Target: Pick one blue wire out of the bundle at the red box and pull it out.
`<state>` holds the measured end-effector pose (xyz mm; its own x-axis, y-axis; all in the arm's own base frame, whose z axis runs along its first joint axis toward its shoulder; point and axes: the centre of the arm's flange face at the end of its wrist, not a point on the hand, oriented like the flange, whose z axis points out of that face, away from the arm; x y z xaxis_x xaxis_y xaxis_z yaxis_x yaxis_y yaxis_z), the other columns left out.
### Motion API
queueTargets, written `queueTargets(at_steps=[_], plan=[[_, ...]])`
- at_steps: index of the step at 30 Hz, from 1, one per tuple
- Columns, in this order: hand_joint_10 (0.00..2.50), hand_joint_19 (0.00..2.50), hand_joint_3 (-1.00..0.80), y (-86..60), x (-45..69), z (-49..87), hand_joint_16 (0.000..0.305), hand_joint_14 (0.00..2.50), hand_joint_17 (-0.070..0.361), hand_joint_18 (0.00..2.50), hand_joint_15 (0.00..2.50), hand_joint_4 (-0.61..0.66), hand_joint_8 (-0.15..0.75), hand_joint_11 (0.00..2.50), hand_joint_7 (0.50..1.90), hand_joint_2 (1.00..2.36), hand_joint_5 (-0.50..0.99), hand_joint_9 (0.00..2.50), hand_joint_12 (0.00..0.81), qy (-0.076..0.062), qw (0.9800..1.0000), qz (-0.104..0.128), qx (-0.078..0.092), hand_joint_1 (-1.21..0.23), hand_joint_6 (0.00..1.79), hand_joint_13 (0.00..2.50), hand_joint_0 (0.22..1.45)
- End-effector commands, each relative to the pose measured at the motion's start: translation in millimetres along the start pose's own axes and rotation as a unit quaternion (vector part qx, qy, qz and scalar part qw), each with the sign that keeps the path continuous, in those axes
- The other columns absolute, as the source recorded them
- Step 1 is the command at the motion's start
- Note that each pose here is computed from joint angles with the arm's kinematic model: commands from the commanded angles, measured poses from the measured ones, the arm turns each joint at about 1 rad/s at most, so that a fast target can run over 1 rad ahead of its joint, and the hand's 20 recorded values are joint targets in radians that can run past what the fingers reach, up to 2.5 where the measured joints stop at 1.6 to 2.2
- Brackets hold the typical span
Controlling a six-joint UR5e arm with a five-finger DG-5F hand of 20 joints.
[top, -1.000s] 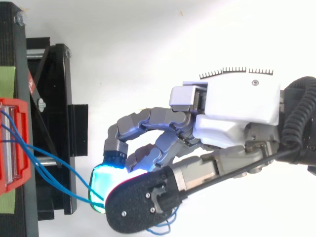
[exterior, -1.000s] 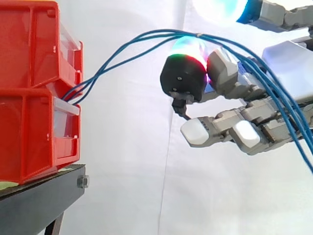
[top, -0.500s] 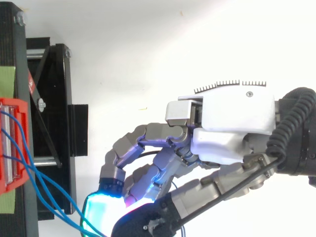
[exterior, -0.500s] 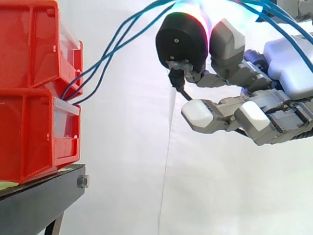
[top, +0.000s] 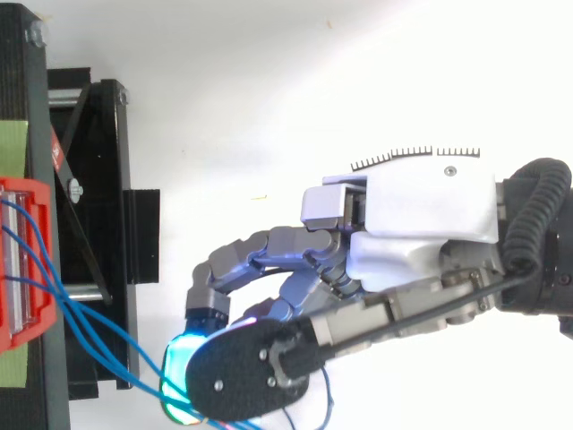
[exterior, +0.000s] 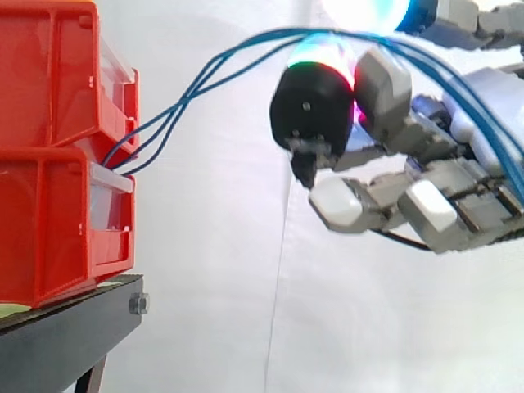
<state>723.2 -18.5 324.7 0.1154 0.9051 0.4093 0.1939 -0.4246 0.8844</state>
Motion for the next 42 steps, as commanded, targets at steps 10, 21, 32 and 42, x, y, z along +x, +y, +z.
queueTargets(at_steps=[10,21,32,42], plan=[[0.02,0.67,-0.19,-28.4,-18.7,8.3,0.06,0.01,0.135,0.41,0.34,0.13,0.226,0.6,1.16,1.02,-0.12,0.83,0.371,0.018,0.9976,0.056,-0.036,-0.75,0.54,0.47,0.77],[0.02,0.66,-0.4,-27.0,-24.2,7.9,0.063,0.01,0.142,0.42,0.34,0.2,0.239,0.58,1.13,1.01,-0.13,0.78,0.387,0.019,0.9975,0.058,-0.034,-0.73,0.5,0.44,0.54],[0.02,0.64,-0.3,-27.1,-24.3,7.8,0.062,0.02,0.138,0.39,0.33,0.18,0.233,0.57,1.09,1.01,-0.14,0.76,0.373,0.018,0.9976,0.058,-0.033,-0.75,0.5,0.44,0.67],[0.02,0.65,-0.37,-26.5,-25.2,7.9,0.059,0.01,0.132,0.43,0.34,0.15,0.215,0.57,1.11,1.01,-0.13,0.8,0.361,0.018,0.9976,0.058,-0.034,-0.7,0.5,0.46,0.62]])
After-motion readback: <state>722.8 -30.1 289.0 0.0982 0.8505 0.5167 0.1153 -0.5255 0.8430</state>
